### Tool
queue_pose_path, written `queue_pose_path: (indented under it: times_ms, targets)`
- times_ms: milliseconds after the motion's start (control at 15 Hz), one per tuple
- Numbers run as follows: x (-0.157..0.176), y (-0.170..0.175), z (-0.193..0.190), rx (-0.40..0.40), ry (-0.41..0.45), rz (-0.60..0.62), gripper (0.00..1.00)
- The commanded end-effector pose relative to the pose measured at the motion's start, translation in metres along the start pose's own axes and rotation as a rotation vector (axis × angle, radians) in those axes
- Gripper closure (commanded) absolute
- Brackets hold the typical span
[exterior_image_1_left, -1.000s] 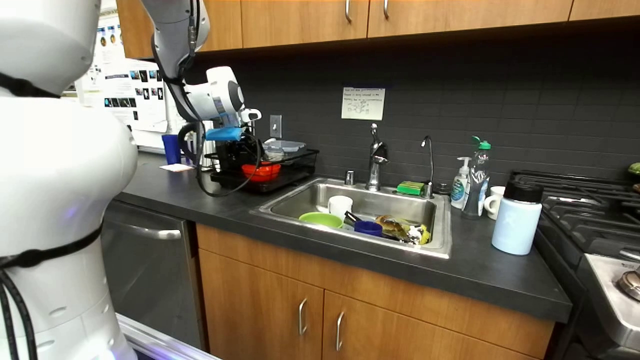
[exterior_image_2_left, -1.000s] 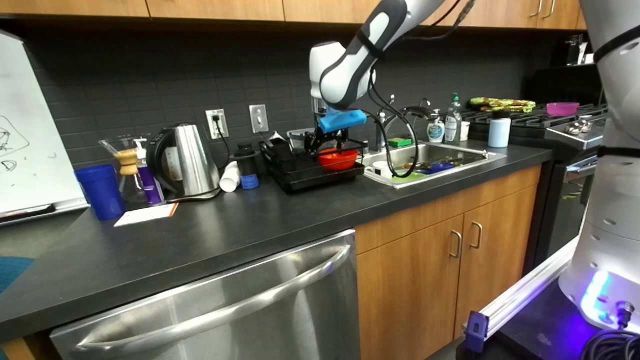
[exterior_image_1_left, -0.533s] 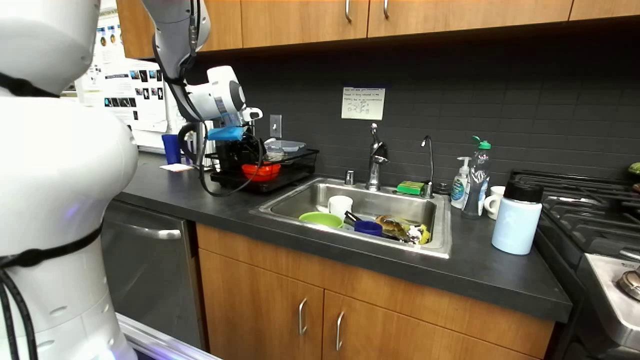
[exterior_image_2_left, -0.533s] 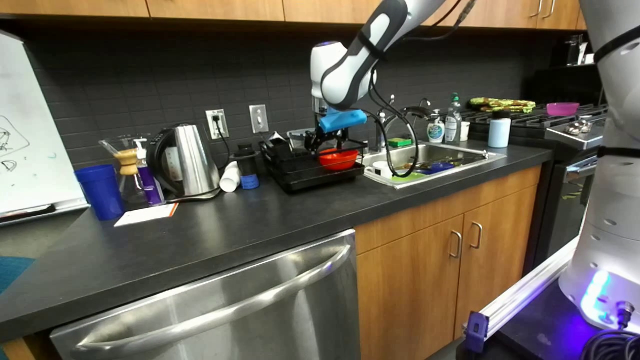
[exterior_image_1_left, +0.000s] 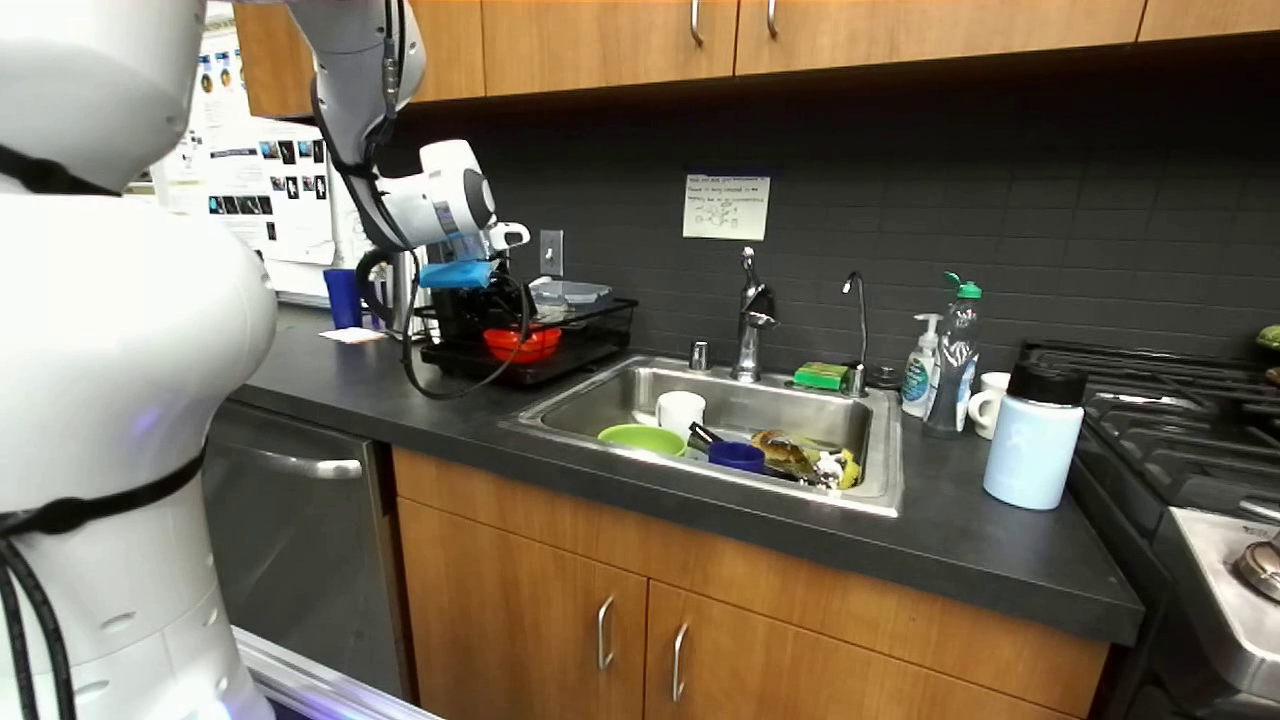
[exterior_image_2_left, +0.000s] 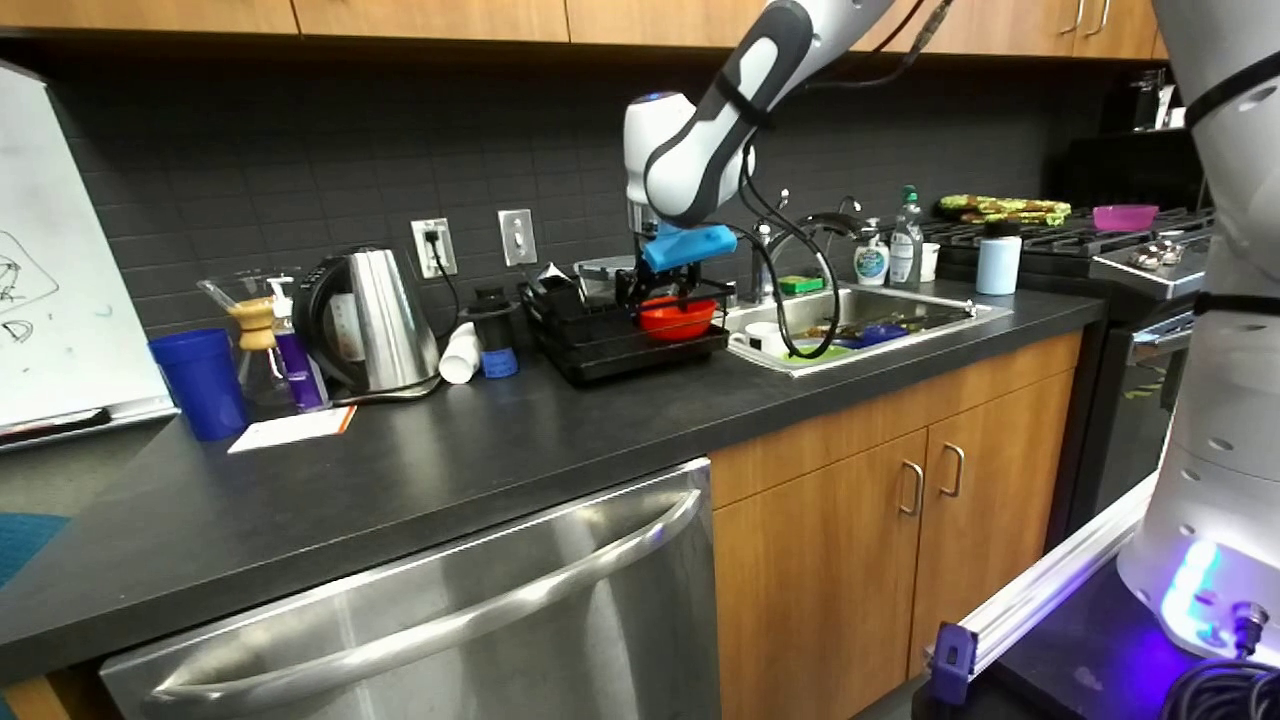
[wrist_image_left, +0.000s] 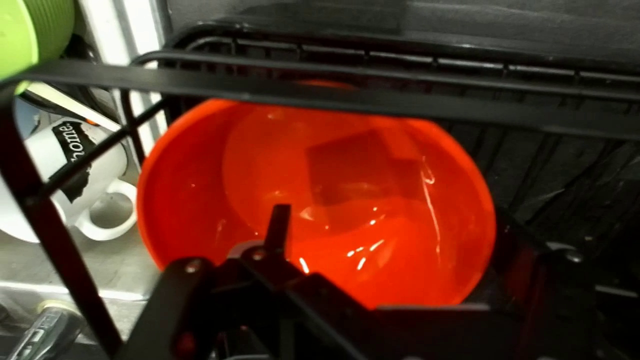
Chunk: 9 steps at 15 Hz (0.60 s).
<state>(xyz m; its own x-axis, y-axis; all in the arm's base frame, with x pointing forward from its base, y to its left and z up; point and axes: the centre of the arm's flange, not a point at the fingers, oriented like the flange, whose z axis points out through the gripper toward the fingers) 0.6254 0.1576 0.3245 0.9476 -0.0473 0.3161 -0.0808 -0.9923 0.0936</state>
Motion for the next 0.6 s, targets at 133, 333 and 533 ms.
queue_pose_path:
  times_ms: [133, 333, 533]
  targets:
    - [0.0003, 0.0064, 0.0022, -0.009, 0.015, -0.001, 0.41]
    - [0.0000, 0.0038, 0.0017, -0.002, 0.024, -0.005, 0.64]
    - [-0.0019, 0.0004, 0.0017, 0.004, 0.030, -0.013, 0.87]
